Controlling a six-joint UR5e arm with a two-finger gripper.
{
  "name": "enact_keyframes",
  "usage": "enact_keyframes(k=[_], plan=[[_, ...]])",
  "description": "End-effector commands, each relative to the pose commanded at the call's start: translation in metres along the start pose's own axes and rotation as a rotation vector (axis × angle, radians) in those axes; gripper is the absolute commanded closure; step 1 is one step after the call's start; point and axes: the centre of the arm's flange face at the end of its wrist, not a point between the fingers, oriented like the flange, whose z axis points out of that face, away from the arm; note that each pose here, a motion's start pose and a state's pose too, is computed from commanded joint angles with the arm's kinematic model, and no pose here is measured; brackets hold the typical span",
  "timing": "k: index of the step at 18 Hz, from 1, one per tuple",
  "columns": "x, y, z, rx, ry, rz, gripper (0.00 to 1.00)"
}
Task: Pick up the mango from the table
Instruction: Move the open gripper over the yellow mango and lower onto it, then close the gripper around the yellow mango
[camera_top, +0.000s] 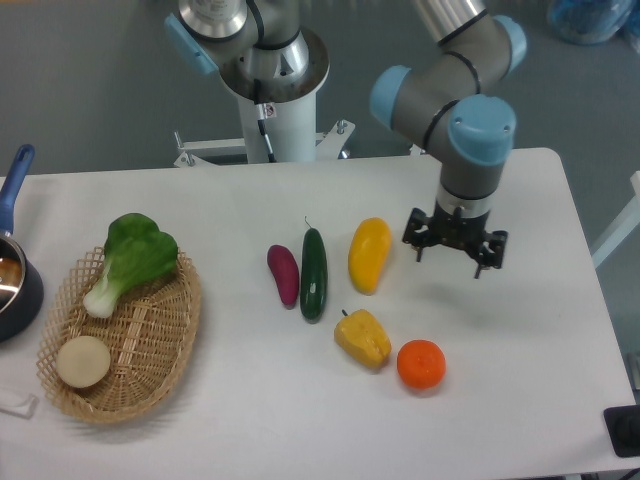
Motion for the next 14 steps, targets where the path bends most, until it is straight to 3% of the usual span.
enact_keyframes(k=[4,8,14], plan=[[0.033,0.013,0.008,-0.039,0.074,0.005,0.0],[0.055,0.025,0.015,-0.057,0.094,-0.01,0.0],[0.054,0.025,0.027,-0.07,0.102,-0.037,0.0]])
